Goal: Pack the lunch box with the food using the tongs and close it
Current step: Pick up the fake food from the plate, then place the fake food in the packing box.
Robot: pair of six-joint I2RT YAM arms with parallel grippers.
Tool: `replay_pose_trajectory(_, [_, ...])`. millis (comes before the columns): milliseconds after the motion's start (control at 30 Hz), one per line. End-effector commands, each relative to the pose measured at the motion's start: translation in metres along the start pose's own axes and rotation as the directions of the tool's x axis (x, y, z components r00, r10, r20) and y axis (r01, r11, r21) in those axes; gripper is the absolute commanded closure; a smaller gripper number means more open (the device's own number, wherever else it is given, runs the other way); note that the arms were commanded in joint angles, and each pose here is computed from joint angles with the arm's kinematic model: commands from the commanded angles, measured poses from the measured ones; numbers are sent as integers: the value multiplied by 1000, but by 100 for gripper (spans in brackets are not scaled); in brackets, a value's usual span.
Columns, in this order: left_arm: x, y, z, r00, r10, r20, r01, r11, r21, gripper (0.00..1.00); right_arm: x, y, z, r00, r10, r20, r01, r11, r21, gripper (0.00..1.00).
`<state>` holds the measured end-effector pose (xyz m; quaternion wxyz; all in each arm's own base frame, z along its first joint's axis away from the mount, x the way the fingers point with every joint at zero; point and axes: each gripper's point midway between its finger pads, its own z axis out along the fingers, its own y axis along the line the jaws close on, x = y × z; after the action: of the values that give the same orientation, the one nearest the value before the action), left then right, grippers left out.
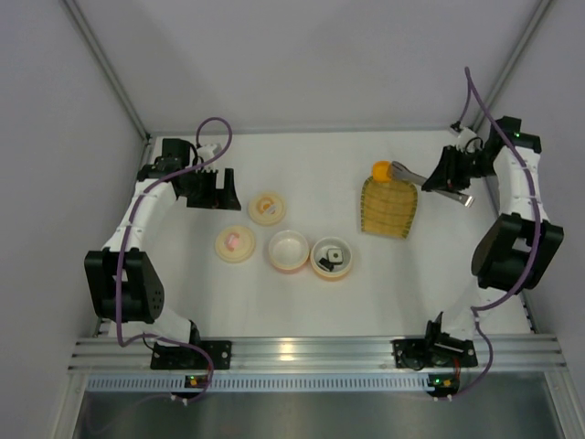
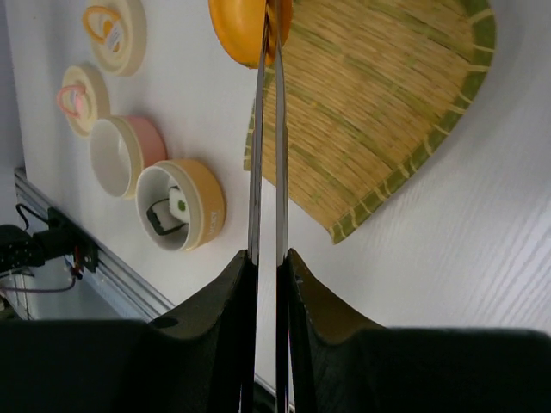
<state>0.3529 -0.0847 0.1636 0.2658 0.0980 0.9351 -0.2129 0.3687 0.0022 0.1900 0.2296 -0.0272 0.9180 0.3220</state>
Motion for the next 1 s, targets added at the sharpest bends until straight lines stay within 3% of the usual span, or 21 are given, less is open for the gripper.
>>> replay_pose_trajectory(0, [-14,-6,-12,998,28,57,-28,1000,9,2,6,80,-22,986,-167,16,168,978,-122,89])
replay_pose_trajectory(133, [-14,-7,-15,998,32,62,-32,999,5,2,29,117,-7,955,-291,-53,280,947,-156,89])
replay_pose_trajectory(233, [-13,-5,-17,998,31,63,-31,999,-7,2,58,156,15,894,-429,-132,394,891,-225,88])
replay_pose_trajectory(533, [-11,-4,-13,998,-12,63,12,1000,8,2,101,203,55,726,-650,-225,590,756,-282,88])
replay_pose_trajectory(733, [-14,7,-15,995,-74,62,71,997,39,2,122,213,75,642,-716,-274,650,698,-299,87])
replay_pose_trajectory(967, [-13,7,-15,995,-71,63,69,997,45,2,125,216,98,616,-731,-293,670,683,-292,85])
